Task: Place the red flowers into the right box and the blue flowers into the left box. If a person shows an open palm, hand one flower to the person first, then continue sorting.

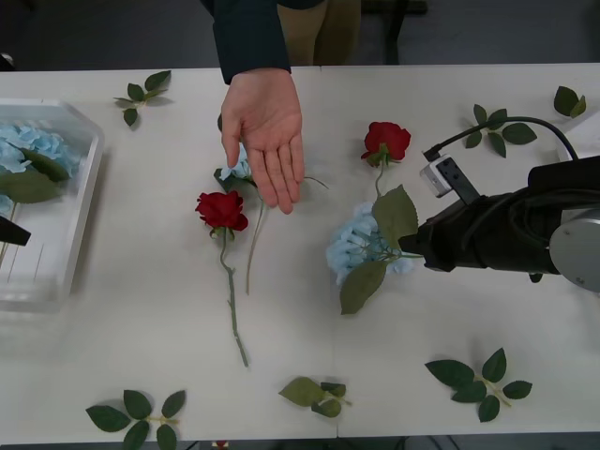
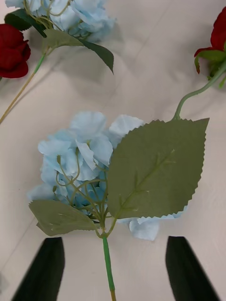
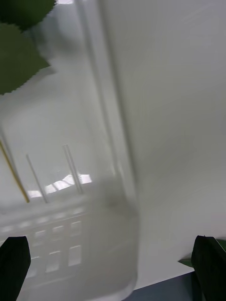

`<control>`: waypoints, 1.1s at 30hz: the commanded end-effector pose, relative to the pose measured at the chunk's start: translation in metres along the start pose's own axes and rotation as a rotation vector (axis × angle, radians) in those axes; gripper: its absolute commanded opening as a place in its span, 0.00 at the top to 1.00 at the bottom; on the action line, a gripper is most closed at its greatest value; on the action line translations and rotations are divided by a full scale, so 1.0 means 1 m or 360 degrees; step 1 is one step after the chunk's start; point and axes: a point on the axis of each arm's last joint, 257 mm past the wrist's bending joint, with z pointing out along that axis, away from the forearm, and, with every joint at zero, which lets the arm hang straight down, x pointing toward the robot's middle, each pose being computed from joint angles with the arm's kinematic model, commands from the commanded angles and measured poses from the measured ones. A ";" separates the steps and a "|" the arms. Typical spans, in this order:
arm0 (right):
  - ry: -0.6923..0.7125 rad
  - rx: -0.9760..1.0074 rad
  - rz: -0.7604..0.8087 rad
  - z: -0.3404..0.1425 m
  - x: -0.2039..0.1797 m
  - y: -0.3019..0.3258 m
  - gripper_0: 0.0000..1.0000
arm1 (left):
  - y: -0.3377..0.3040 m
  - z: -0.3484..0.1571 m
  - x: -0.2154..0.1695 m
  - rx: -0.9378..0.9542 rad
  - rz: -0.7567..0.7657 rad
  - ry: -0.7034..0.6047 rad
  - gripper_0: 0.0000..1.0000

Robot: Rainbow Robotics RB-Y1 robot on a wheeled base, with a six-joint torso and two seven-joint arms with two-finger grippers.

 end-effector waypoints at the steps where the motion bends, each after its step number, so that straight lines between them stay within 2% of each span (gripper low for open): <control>1: -0.0034 0.0025 -0.0140 -0.008 -0.009 0.002 0.00 | -0.040 -0.027 -0.037 0.0138 0.0201 -0.0148 0.00; 6: 0.0085 0.0113 -0.0284 0.003 0.012 -0.006 0.00 | -0.110 -0.018 -0.059 0.0461 0.0389 -0.0275 0.00; 12: 0.0245 0.0212 -0.0482 0.013 0.041 -0.014 0.00 | -0.170 0.001 -0.085 0.0613 0.0774 -0.0454 0.00; 18: 0.0301 0.0271 -0.0602 0.023 0.049 -0.011 0.00 | -0.201 0.021 -0.103 0.0587 0.1086 -0.0591 0.00; 26: 0.0343 0.0298 -0.0586 0.032 0.059 -0.019 0.00 | -0.200 0.036 -0.122 0.0402 0.1393 -0.0702 0.00; 33: 0.0425 0.0383 -0.0599 0.034 0.076 -0.043 0.00 | -0.200 0.036 -0.122 0.0391 0.1438 -0.0712 0.00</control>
